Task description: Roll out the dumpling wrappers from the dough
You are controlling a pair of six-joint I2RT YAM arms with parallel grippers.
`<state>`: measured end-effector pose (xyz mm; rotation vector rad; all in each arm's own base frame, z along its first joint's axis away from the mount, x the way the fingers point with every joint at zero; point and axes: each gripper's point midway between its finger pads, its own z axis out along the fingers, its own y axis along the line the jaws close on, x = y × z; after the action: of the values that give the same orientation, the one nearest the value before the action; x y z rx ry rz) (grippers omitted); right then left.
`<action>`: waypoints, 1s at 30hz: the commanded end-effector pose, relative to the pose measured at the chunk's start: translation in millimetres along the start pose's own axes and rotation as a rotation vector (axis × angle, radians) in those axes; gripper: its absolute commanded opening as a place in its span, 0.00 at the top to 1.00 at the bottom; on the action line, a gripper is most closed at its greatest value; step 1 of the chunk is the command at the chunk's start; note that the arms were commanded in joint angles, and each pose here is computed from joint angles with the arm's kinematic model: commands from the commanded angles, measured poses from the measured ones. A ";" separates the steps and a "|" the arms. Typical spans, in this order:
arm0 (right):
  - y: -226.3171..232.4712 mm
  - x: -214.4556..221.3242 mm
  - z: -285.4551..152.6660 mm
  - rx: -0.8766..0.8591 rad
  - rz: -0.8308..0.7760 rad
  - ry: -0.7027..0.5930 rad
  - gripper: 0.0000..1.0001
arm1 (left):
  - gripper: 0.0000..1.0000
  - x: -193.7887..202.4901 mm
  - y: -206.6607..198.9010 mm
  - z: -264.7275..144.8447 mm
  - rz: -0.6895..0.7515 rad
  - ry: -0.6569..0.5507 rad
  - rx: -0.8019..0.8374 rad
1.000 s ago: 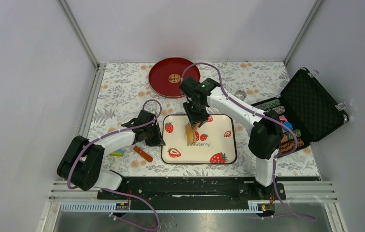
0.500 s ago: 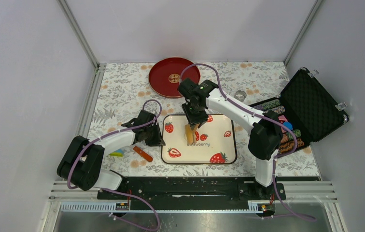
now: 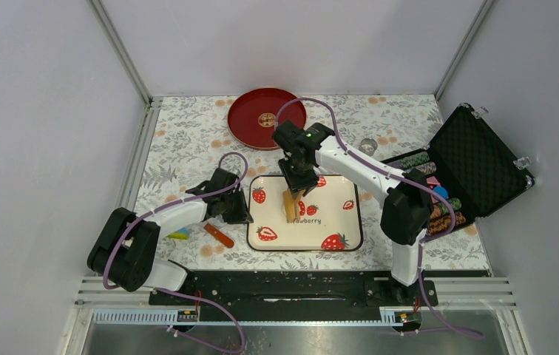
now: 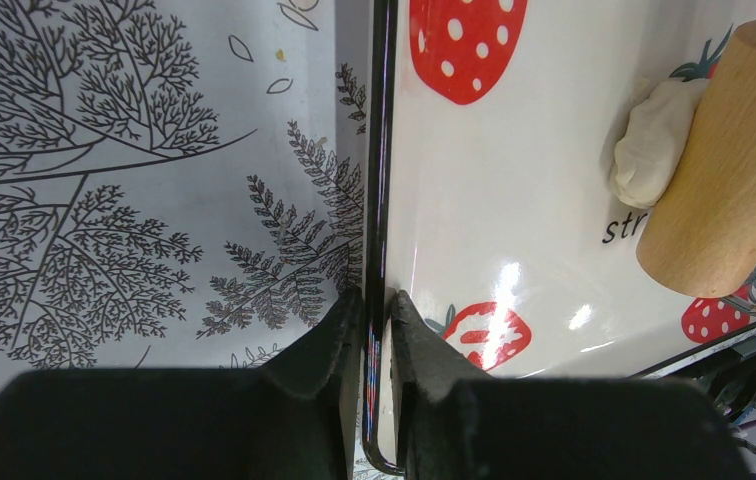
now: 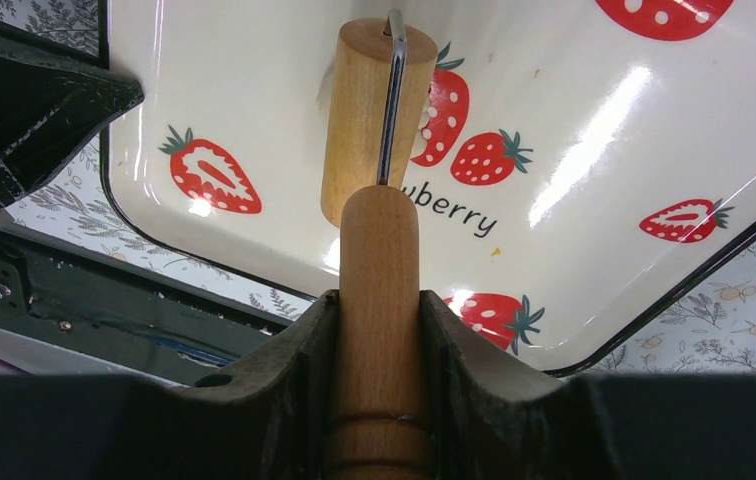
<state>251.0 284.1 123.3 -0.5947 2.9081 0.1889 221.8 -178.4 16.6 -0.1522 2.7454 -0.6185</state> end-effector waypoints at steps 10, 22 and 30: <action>-27.6 46.9 70.6 0.159 -0.018 0.227 1.00 | 1.00 5.2 20.9 7.6 0.013 0.010 -0.082; -37.2 53.4 81.5 0.174 -0.014 0.260 1.00 | 1.00 5.0 20.4 7.4 0.013 0.010 -0.080; -43.2 58.6 87.2 0.160 0.011 0.279 1.00 | 1.00 5.3 20.8 7.4 0.012 0.011 -0.080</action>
<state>250.5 282.1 110.8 -0.5738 2.9360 0.2204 221.8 -178.5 16.7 -0.1521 2.7450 -0.6188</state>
